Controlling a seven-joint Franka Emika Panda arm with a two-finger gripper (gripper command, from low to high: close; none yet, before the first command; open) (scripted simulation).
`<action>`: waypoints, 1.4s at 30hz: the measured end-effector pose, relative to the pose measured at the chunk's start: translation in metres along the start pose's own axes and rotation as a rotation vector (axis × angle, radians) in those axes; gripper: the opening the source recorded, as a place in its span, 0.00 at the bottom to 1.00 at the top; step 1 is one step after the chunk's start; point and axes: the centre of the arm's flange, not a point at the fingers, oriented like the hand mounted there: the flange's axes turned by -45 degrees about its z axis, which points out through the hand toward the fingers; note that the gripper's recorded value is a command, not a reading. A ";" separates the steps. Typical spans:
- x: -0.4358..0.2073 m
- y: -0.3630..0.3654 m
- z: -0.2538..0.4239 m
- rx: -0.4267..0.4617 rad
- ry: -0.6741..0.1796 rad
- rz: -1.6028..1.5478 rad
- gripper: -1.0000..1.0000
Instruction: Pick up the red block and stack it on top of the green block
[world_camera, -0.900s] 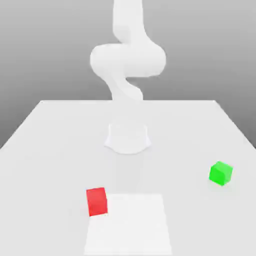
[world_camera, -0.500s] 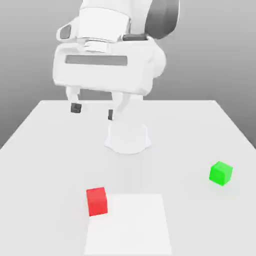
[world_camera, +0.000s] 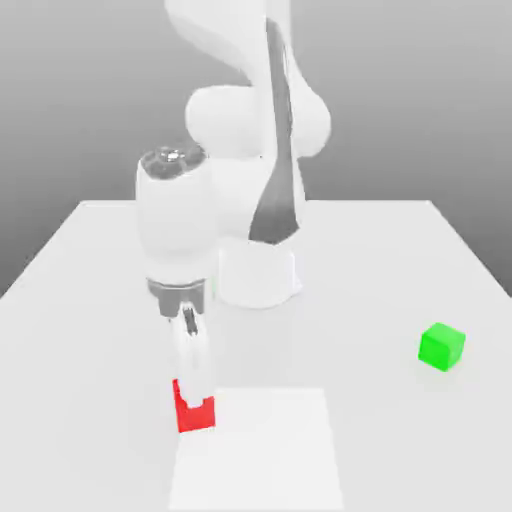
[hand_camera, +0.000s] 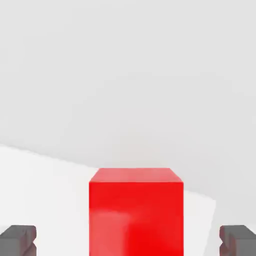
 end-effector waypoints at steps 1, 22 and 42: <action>0.000 0.000 0.007 -0.001 0.000 0.000 0.50; -0.010 -0.002 -0.036 -0.002 0.001 -0.025 0.00; -0.382 0.024 -0.079 0.007 -0.003 -0.925 0.00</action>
